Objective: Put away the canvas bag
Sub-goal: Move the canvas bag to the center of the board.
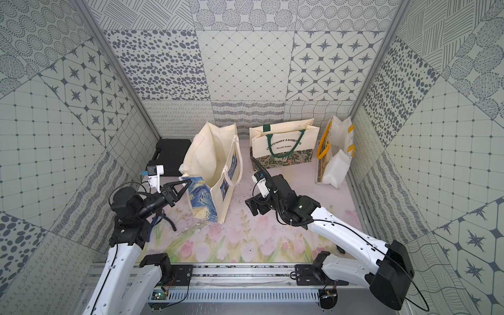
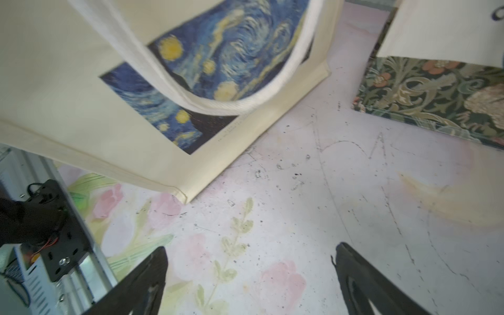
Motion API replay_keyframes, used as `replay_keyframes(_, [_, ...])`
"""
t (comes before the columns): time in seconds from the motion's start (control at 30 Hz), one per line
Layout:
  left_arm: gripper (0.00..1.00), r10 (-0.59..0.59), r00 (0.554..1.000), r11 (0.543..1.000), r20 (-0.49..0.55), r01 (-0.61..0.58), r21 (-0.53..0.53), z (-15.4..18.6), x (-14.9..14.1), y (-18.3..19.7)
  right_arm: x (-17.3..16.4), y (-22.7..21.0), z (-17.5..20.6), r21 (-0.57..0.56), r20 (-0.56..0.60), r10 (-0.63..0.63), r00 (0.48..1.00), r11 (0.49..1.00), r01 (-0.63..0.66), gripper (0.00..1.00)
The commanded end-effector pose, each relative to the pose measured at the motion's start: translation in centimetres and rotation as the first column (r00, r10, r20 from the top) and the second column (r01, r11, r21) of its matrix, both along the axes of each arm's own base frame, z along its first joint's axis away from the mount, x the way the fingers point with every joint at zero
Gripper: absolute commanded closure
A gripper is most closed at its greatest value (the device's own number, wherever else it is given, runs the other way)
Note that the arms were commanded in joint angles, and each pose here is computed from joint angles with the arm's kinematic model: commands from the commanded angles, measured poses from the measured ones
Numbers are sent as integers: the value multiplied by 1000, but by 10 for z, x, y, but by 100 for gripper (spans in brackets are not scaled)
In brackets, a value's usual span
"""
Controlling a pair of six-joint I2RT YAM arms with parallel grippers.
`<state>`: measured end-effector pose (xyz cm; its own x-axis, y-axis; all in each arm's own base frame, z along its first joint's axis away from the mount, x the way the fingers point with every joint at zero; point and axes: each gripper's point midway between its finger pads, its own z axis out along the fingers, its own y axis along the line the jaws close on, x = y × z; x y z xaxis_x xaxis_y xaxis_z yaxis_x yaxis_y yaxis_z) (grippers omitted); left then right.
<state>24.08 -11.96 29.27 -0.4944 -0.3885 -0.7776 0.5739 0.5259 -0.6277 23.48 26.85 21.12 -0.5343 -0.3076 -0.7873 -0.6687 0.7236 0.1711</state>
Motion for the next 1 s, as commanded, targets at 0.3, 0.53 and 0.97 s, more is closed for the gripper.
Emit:
replay_keyframes(0.3, [100, -183, 982, 981, -46, 179, -68, 2, -49, -35, -19, 56, 49, 24, 144, 128, 981, 991, -133, 4])
replay_keyframes(0.53, [86, -243, 970, 969, -25, 241, -63, 4, -65, -46, -17, 73, 59, 78, 152, 122, 981, 988, -135, 4])
replay_keyframes(0.97, [54, -292, 956, 954, 1, 291, -66, 8, -84, -54, -9, 100, 68, 113, 173, 132, 976, 982, -153, 4])
